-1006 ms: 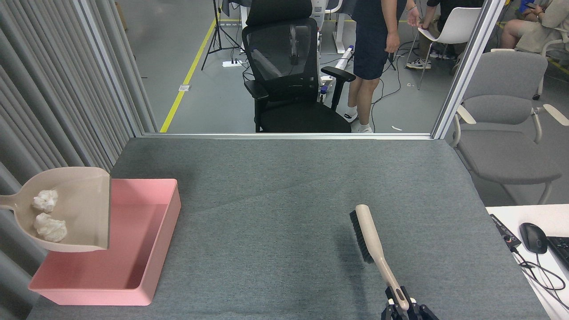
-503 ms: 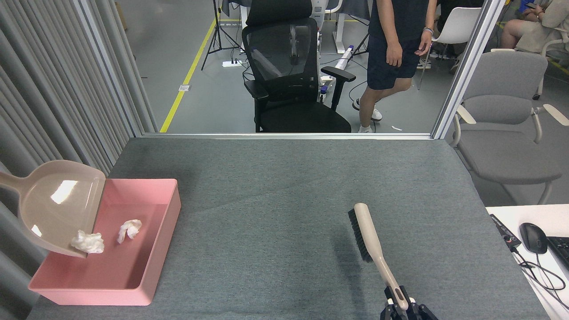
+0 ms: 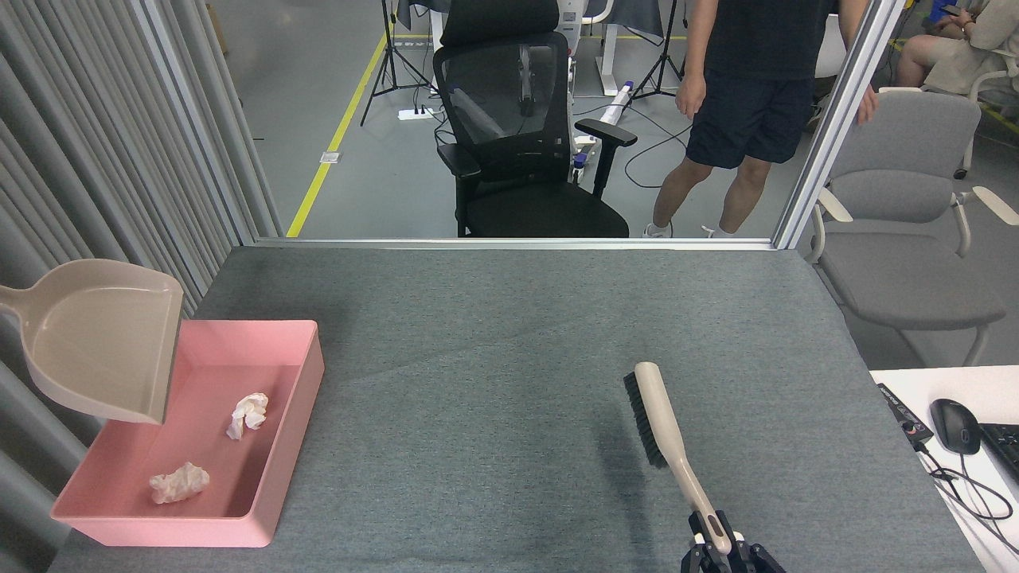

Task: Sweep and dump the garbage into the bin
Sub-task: 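Tilt the dustpan with the left gripper to dump paper into the bin, then lower the dustpan back onto the table with the left gripper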

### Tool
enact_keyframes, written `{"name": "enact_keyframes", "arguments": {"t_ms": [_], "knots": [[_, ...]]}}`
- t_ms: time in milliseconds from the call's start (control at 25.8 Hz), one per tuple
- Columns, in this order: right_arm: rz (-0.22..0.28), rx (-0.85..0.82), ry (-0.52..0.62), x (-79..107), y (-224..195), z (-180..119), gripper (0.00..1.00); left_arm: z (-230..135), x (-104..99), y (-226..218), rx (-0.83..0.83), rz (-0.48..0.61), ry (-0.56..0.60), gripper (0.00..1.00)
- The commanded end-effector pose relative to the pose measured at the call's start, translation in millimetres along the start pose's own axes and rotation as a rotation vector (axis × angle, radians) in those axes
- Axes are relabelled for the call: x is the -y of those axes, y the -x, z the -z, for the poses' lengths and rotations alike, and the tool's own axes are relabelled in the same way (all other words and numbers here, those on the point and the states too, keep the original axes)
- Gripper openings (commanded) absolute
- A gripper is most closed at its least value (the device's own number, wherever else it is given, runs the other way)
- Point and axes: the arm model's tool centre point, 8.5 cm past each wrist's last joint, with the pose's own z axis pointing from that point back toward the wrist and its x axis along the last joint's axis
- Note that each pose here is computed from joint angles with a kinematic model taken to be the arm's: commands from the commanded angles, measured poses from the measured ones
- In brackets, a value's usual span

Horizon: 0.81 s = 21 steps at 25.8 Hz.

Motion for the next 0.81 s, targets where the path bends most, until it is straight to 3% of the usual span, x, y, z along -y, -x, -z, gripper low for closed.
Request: {"name": "enact_keyframes", "arguments": {"t_ms": [0,194,348,503,658,774], "knots": [[-0.003,-0.002,0.004,1.9,2,0,0.13,12,4,-26,0.042,-0.244,-0.012,0.13],[-0.001,-0.005,0.005,2.5,3,1,0.13,7,75,-99,0.138,-0.454,0.073,0.13],[-0.002,-0.010,0.007,3.7,4,1,0.13,-3,154,-148,0.181,-0.600,0.117,0.13],[-0.006,-0.016,0.011,5.2,7,0,0.13,-27,260,-168,0.160,-0.584,0.203,0.13],[-0.017,-0.042,0.024,11.5,19,0,0.13,-36,322,-173,0.156,-0.510,0.255,0.13],[-0.040,-0.040,0.024,15.2,27,-1,0.13,-39,342,-164,0.146,-0.490,0.255,0.13]]}}
